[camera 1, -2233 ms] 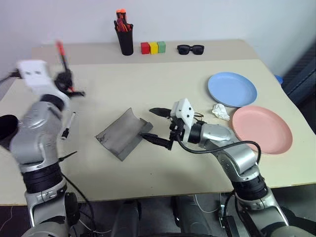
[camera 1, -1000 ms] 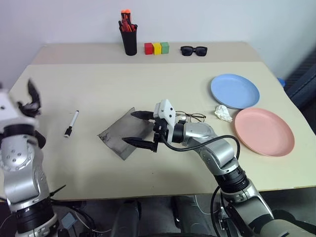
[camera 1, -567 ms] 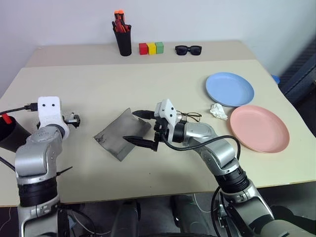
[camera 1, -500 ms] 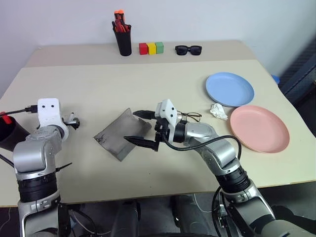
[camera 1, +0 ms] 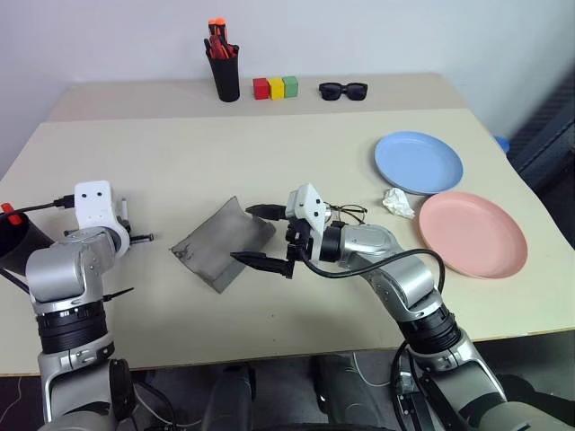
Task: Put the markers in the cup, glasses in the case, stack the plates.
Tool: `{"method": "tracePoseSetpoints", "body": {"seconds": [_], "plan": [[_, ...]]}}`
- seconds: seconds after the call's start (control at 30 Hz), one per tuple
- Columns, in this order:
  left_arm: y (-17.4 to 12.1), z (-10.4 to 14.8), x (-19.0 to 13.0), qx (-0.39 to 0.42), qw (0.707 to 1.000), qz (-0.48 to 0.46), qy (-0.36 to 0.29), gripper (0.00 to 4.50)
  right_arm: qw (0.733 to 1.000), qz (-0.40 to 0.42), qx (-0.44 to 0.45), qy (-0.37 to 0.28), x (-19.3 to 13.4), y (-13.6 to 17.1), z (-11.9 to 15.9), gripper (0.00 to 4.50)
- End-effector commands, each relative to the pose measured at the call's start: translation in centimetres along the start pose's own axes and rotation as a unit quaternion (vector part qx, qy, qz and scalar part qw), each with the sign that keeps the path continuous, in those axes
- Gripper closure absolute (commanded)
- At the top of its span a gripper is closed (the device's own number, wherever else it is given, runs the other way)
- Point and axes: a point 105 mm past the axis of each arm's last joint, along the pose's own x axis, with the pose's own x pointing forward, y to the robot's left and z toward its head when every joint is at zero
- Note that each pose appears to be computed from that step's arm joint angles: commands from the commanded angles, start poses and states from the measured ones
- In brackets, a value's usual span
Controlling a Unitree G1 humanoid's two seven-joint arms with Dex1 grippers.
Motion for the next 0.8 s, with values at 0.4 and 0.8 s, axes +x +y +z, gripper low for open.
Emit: {"method": "tracePoseSetpoints", "body": {"seconds": [0.4,0.8], "plan": [[12.0,10.6,-12.5,-0.005,0.849,0.313,-0.425,4.44,0.997,0.049,0.009,-0.056,0.7,1.5,2.3,0.0],[12.0,3.0,-10.5,-0.012,0.893,0.318,-0.319,4.44,0.996,0.059,0.013,-0.058,1.0,1.7,2.4,0.0]]}}
